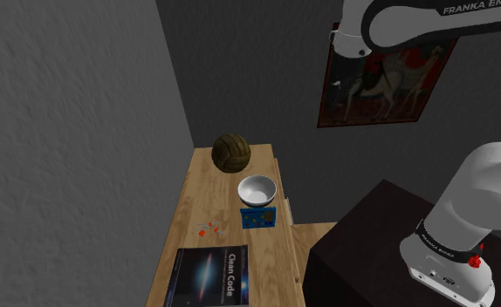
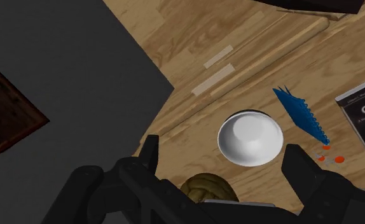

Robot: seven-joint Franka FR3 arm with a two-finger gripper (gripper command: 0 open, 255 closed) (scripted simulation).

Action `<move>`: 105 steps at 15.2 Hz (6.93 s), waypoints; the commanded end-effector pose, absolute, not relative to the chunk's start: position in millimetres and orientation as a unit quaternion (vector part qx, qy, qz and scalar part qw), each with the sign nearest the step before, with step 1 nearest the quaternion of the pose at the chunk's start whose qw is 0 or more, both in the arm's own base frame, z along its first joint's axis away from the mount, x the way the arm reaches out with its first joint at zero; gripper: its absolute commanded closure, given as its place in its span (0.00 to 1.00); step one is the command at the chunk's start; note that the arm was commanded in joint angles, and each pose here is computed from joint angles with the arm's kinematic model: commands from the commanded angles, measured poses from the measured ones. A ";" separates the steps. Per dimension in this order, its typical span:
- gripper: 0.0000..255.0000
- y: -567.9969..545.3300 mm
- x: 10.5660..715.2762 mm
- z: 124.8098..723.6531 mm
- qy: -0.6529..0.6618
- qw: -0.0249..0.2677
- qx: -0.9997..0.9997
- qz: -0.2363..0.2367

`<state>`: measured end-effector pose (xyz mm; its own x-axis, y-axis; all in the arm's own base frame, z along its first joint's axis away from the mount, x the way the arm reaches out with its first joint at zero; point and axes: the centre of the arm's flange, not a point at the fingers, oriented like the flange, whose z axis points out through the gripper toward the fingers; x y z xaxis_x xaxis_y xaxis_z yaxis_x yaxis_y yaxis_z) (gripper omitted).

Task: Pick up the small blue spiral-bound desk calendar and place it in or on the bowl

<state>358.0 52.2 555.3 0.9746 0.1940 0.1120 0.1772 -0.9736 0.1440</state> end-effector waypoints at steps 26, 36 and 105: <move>0.00 228.8 453.0 268.3 0.362 0.058 0.929 0.051; 0.00 284.8 460.1 172.8 0.436 0.054 0.897 0.046; 1.00 183.0 590.9 329.3 0.436 0.054 0.897 0.046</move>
<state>589.3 183.1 332.8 0.6167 0.7864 0.0345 0.7765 -0.6150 0.1375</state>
